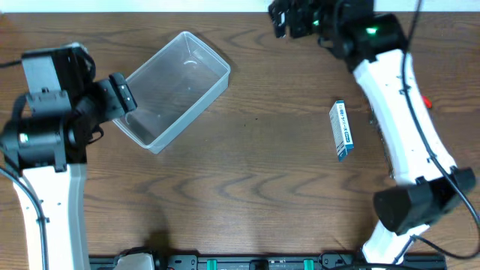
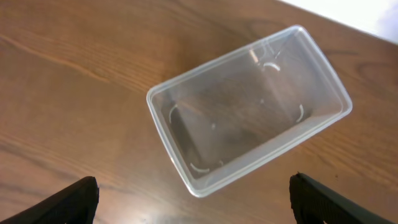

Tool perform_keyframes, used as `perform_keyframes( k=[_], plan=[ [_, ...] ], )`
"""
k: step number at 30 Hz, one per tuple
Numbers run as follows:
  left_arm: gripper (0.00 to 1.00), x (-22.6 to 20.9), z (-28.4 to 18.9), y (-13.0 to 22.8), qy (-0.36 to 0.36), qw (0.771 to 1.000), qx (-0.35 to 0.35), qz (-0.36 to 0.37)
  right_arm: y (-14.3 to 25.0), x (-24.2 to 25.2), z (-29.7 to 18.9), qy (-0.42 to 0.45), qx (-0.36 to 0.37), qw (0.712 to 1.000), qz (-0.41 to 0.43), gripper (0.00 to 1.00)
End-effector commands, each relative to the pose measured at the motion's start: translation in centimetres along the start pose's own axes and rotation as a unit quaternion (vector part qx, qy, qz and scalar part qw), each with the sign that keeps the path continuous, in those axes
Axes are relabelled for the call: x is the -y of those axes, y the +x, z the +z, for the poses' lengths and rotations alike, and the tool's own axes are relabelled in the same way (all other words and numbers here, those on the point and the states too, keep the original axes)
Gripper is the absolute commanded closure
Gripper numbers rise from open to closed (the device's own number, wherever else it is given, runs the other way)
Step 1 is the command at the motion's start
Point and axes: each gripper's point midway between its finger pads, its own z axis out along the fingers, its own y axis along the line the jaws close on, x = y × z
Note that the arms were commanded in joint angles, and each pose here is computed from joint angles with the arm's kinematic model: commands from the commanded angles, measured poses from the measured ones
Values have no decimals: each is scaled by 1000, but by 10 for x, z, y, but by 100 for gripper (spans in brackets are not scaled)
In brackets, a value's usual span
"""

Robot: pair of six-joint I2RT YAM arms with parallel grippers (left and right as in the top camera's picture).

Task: Pack container
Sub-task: 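Move both grippers toward the clear plastic box's near and far rims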

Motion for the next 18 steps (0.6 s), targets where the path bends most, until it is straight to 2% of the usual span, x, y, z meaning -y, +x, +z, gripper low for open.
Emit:
perform_keyframes(
  k=[1, 5, 9, 13, 18],
  plan=[
    [10, -2, 10, 7, -13, 999, -32, -5, 24, -12, 29, 0, -42, 999, -33, 1],
    [10, -25, 25, 19, -84, 994, -73, 3, 60, -12, 57, 19, -100, 993, -62, 1],
    [9, -30, 38, 34, -104, 987, -118, -13, 101, -18, 76, 28, -167, 979, -116, 1],
    [9, -16, 53, 42, -69, 986, -149, -36, 125, -30, 84, 23, -204, 967, -152, 1],
    [9, -2, 70, 47, -35, 983, -177, -42, 118, -54, 88, 15, -181, 979, -96, 1]
  ],
)
